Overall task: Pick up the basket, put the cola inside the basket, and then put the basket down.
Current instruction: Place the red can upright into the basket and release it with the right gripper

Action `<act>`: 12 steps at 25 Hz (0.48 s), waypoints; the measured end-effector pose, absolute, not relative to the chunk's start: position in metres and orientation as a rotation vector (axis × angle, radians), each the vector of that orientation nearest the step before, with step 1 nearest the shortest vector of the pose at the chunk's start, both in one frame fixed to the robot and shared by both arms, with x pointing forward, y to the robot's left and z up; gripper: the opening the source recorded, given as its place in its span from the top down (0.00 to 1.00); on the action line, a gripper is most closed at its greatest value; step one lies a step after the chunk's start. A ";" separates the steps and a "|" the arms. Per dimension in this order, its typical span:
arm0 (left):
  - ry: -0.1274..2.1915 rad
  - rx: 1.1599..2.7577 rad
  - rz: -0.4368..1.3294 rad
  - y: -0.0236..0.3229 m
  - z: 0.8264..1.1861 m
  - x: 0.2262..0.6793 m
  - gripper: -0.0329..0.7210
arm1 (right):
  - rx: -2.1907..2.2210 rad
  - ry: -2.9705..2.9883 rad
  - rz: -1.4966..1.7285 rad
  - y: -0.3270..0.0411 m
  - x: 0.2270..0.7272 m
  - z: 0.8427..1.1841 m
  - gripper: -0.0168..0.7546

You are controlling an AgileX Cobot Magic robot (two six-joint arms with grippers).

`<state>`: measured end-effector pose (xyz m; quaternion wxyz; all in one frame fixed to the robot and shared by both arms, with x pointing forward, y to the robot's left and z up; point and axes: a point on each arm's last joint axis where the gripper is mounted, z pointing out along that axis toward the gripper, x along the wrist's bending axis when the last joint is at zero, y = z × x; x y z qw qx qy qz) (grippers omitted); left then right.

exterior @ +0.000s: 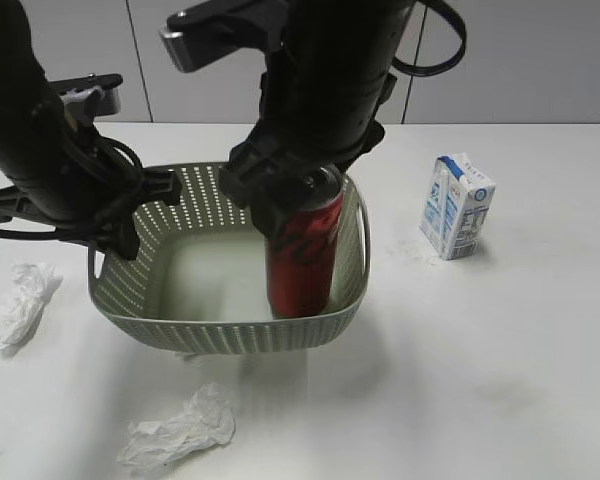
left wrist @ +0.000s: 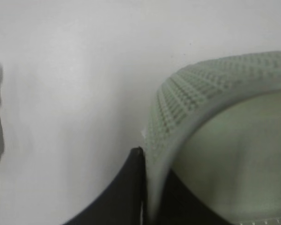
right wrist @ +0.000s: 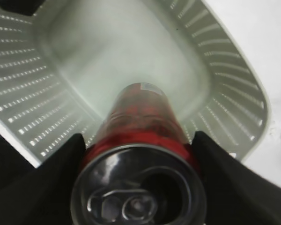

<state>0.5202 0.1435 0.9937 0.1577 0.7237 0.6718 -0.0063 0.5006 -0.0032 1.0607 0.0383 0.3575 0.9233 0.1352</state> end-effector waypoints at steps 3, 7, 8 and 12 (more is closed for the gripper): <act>1.921 2.090 -0.027 0.141 0.993 0.521 0.96 | 1.089 2.827 0.392 0.000 0.505 1.051 0.34; 1.922 2.103 -0.032 0.140 0.992 0.520 0.96 | 1.087 2.825 0.399 0.001 0.506 1.051 0.32; 1.922 2.103 -0.032 0.140 0.992 0.520 0.96 | 1.087 2.824 0.399 0.001 0.506 1.051 0.27; 1.923 2.113 -0.026 0.140 0.990 0.520 0.96 | 1.087 2.827 0.391 0.000 0.506 1.058 0.13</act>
